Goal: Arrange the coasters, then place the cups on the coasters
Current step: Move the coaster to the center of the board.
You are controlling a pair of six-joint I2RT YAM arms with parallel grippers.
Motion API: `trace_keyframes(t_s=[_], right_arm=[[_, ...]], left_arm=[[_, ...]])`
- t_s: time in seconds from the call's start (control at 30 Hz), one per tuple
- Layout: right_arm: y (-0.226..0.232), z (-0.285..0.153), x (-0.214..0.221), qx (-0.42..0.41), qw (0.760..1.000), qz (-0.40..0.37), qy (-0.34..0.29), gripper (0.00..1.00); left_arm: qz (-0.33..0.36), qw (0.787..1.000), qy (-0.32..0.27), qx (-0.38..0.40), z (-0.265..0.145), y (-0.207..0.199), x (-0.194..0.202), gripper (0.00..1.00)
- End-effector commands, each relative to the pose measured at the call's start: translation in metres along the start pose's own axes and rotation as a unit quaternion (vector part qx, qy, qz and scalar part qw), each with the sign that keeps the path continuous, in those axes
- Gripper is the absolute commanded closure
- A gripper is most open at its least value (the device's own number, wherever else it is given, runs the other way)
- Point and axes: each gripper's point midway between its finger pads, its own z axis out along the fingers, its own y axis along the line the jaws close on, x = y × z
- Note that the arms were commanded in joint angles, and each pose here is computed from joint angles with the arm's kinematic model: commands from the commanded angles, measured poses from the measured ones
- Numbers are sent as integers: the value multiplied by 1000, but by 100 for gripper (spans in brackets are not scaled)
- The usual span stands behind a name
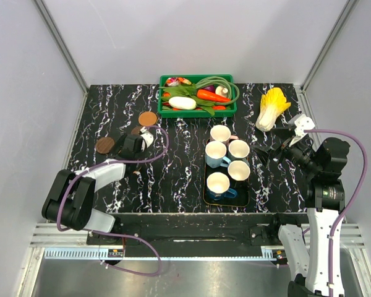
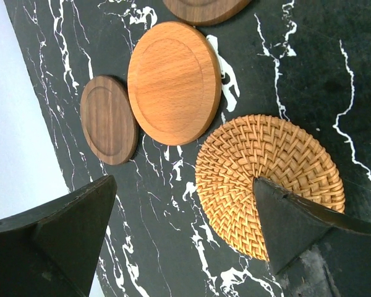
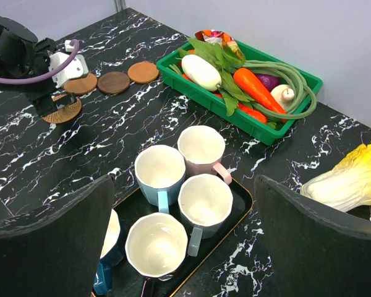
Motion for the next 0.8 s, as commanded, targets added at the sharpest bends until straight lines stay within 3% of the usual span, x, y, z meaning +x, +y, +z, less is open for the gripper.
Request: trace_keyframes(t_s=[0.0,0.4,0.77], right_arm=[[-2,0,-4,3,1000,-11,-5,0],[-1,0,-5,3,1000,-13,-6,0],[-1,0,-5,3,1000,-13,-6,0]], left_arm=[[-54,998,-25,-25,-1,14,-7,1],[-111,989,-83,-47,-20,39,-16,1],[-130,986,-14,-98,0,70,4,1]])
